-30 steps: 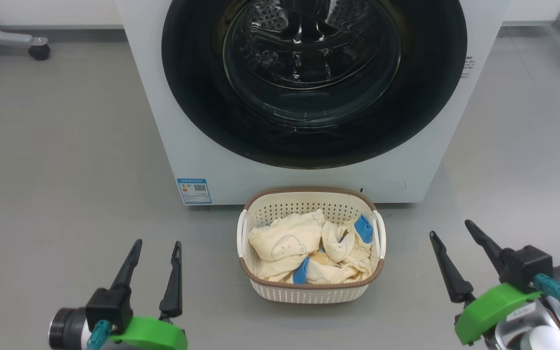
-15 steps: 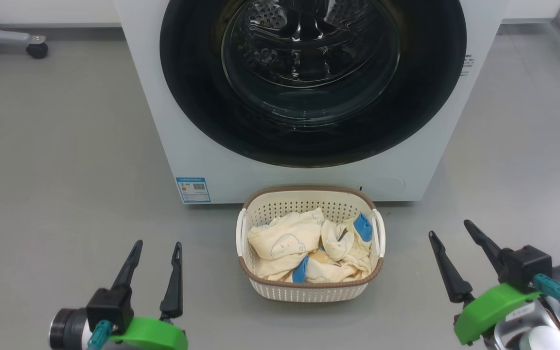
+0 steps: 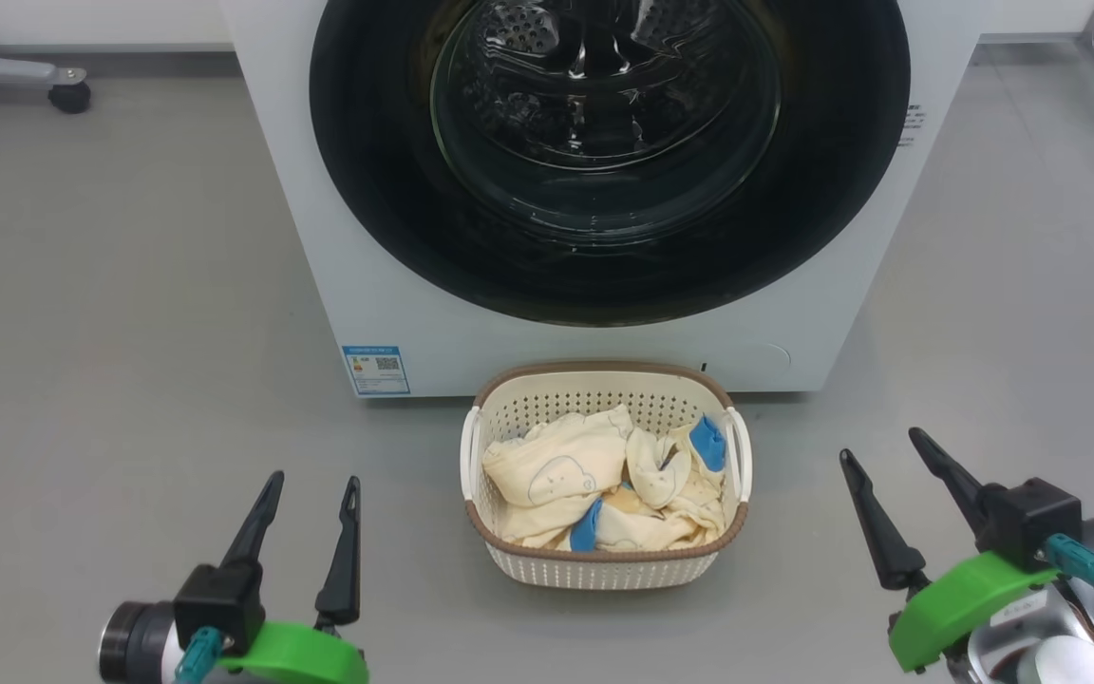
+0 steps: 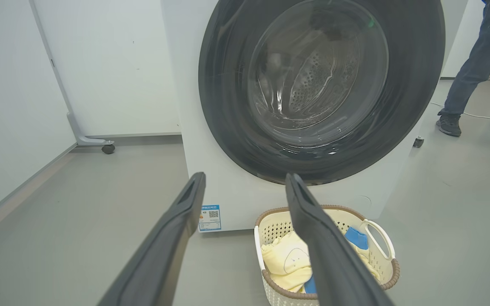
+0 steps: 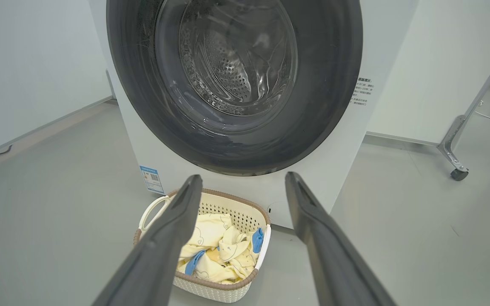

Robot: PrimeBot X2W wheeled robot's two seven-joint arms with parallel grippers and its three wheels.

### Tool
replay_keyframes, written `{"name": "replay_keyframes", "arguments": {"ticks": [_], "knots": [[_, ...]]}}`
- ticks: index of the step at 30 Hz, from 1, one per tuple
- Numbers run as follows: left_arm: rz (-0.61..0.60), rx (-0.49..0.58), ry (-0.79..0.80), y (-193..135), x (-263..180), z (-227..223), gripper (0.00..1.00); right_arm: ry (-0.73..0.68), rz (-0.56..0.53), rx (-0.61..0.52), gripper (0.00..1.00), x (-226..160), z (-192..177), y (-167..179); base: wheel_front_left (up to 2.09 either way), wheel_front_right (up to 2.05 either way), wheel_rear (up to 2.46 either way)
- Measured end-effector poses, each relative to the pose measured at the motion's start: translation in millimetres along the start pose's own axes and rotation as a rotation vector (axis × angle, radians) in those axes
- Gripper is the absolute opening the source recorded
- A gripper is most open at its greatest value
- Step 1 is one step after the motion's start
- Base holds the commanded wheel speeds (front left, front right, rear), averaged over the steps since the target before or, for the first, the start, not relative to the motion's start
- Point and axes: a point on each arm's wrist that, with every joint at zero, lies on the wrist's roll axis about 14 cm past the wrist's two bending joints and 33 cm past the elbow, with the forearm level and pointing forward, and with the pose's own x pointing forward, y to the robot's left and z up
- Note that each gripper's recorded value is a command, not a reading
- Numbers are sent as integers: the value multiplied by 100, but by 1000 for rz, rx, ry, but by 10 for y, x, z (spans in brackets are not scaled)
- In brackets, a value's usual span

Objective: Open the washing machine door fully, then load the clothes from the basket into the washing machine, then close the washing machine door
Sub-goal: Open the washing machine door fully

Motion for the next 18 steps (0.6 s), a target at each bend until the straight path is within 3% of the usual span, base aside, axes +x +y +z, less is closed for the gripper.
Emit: {"name": "replay_keyframes", "arguments": {"ticks": [6,18], "knots": [[-5,3,-2,-4,23,7,100,2,-5,2,100,-1,-7,-16,89,89,-178],[-12,0,-2,-17,71,9,100,5,-15,9,100,-1,-19,-51,123,123,-245]]}}
